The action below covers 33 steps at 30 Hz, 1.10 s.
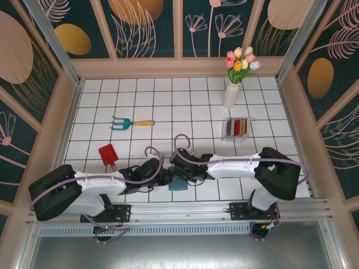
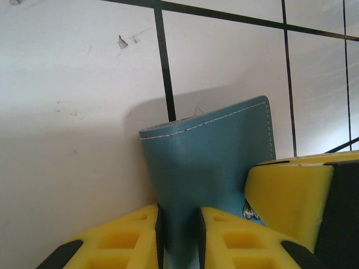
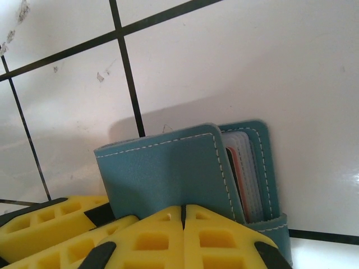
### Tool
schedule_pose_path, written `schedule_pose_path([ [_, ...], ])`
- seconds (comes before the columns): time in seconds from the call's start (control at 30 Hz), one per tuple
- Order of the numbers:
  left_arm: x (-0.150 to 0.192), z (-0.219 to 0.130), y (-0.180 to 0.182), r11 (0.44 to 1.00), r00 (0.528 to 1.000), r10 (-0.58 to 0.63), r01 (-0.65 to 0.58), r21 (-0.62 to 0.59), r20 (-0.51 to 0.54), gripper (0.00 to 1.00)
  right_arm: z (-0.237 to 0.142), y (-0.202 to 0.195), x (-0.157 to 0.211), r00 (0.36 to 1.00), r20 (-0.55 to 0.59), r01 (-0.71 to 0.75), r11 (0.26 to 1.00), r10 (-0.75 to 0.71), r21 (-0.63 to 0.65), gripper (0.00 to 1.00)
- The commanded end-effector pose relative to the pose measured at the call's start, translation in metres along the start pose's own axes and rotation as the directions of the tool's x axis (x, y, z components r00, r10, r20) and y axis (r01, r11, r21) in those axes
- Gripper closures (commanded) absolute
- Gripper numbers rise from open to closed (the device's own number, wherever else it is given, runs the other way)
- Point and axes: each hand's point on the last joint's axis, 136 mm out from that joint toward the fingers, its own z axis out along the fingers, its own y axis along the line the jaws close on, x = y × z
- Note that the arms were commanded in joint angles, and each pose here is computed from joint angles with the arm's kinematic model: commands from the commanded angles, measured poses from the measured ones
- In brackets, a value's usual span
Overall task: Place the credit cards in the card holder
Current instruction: Close the button on the card holder.
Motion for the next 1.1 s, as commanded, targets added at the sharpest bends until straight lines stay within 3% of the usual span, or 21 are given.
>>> schedule_pose_path([
  [0.0, 0.004, 0.001, 0.005, 1.000, 1.000, -0.011, 0.011, -0.024, -0.013, 0.77, 0.021, -0.049, 0.044, 0.992, -0.129, 0.027, 0.991, -0.011, 0.129, 1.00],
  [0.33, 0.004, 0.000, 0.005, 0.997, 0.997, -0.075, 0.075, 0.002, 0.002, 0.78, 0.027, -0.094, 0.072, 0.986, -0.124, 0.146, 0.936, -0.112, 0.319, 1.00],
  [0.6, 0.000, -0.008, 0.015, 0.992, 0.991, -0.122, 0.122, -0.014, 0.047, 0.79, 0.037, -0.141, 0.100, 0.959, -0.221, 0.257, 0.868, -0.175, 0.425, 1.00],
  [0.77, -0.004, -0.014, 0.020, 0.991, 0.988, -0.131, 0.134, -0.026, 0.085, 0.78, 0.037, -0.157, 0.119, 0.954, -0.242, 0.266, 0.877, -0.179, 0.400, 1.00],
  [0.9, -0.003, -0.014, 0.027, 0.987, 0.985, -0.147, 0.151, -0.046, 0.089, 0.78, 0.034, -0.168, 0.124, 0.929, -0.278, 0.350, 0.822, -0.244, 0.450, 1.00],
  [1.07, -0.006, -0.018, 0.034, 0.981, 0.977, -0.174, 0.182, -0.060, 0.124, 0.77, 0.036, -0.145, 0.110, 0.927, -0.252, 0.358, 0.855, -0.277, 0.375, 1.00],
])
